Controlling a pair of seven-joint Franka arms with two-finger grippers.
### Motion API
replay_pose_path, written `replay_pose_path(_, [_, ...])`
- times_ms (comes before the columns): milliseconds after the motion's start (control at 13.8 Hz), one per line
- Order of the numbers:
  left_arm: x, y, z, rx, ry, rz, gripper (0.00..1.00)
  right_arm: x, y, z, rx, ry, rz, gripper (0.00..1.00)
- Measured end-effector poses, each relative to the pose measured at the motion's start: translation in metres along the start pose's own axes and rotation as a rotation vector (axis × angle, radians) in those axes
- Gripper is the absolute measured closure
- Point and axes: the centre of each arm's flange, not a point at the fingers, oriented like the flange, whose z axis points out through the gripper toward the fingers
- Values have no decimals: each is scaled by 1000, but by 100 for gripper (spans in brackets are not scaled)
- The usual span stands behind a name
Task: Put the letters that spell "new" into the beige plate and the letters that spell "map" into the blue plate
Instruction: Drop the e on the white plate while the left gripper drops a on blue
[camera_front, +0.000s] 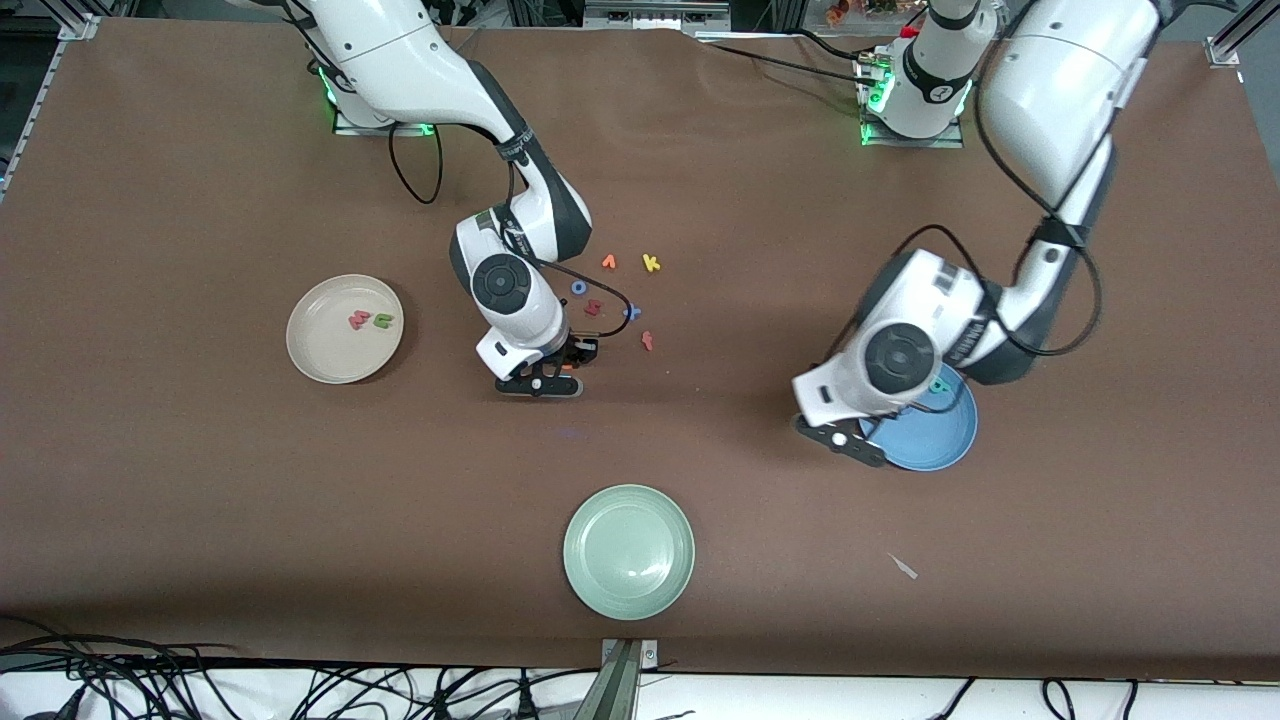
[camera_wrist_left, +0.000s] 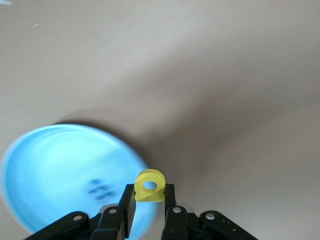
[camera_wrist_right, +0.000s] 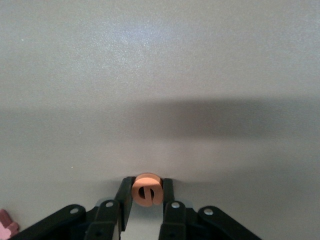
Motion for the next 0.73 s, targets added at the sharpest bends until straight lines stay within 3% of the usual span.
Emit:
replay_pose_path(218, [-25, -73, 26, -38, -19, 86, 73, 22, 26, -28, -50, -54, -43, 71])
replay_pose_path(364, [-32, -91, 43, -51, -1, 107, 72, 35, 59, -56, -76, -90, -97, 71])
replay_pose_path(727, [-25, -69, 55, -59, 17, 145, 35, 19, 163, -77, -81, -100, -226, 71])
